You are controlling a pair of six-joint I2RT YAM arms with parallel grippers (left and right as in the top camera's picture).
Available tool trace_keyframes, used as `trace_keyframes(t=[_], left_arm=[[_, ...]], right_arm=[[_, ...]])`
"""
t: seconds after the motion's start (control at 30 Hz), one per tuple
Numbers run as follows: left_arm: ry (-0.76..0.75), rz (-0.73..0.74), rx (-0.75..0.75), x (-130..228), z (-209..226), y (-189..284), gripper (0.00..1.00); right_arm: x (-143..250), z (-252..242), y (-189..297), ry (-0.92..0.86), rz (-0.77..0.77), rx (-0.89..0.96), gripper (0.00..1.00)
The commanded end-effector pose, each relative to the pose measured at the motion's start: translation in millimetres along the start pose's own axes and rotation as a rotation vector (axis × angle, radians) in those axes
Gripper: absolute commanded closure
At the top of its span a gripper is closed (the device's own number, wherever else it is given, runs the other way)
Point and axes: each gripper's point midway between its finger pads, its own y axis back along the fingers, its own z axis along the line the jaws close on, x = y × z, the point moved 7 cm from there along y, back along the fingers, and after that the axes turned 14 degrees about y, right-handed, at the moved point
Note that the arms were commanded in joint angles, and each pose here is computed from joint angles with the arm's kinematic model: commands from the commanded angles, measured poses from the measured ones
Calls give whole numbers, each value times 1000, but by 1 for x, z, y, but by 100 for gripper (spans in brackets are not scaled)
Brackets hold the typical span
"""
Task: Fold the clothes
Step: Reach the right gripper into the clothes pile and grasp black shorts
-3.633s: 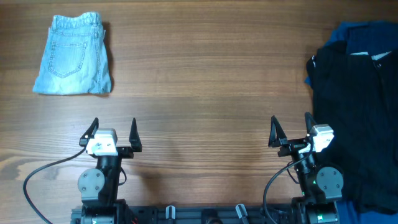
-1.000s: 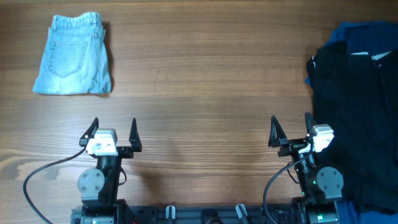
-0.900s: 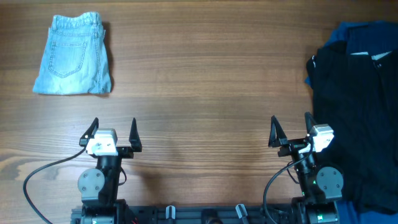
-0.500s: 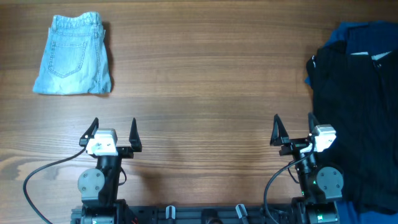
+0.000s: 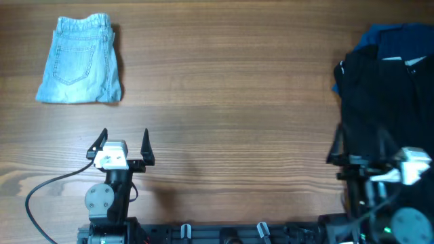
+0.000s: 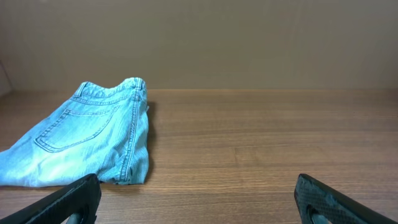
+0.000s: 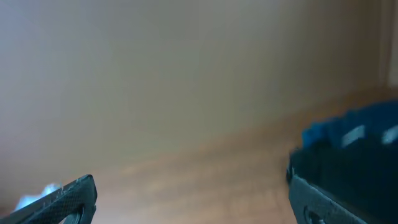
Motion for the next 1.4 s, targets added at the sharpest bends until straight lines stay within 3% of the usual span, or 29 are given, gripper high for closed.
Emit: trace_keyframes(t=[0.0, 0.23, 0.4, 0.53, 0.7, 0.83, 0.9, 1.07, 1.37], left_arm=[[-23, 2, 8, 2, -1, 0, 0], [-23, 3, 8, 2, -1, 0, 0], [-23, 3, 8, 2, -1, 0, 0], [-23, 3, 8, 2, -1, 0, 0], [-23, 3, 8, 2, -1, 0, 0], [-22, 2, 7, 2, -1, 0, 0], [-22, 2, 7, 2, -1, 0, 0], [-23, 2, 8, 2, -1, 0, 0], [-23, 3, 8, 2, -1, 0, 0]], right_arm=[[-41, 0, -10, 26, 54, 63, 0], [-109, 10, -78, 119, 281, 121, 0], [-107, 6, -166, 267, 565, 235, 0], [-45, -32, -260, 315, 789, 329, 0], [49, -92, -324, 256, 956, 340, 0], [86, -118, -348, 237, 966, 371, 0], [107, -123, -359, 202, 973, 362, 16], [166, -125, -369, 16, 1051, 406, 37], [228, -130, -368, -18, 1163, 429, 30]])
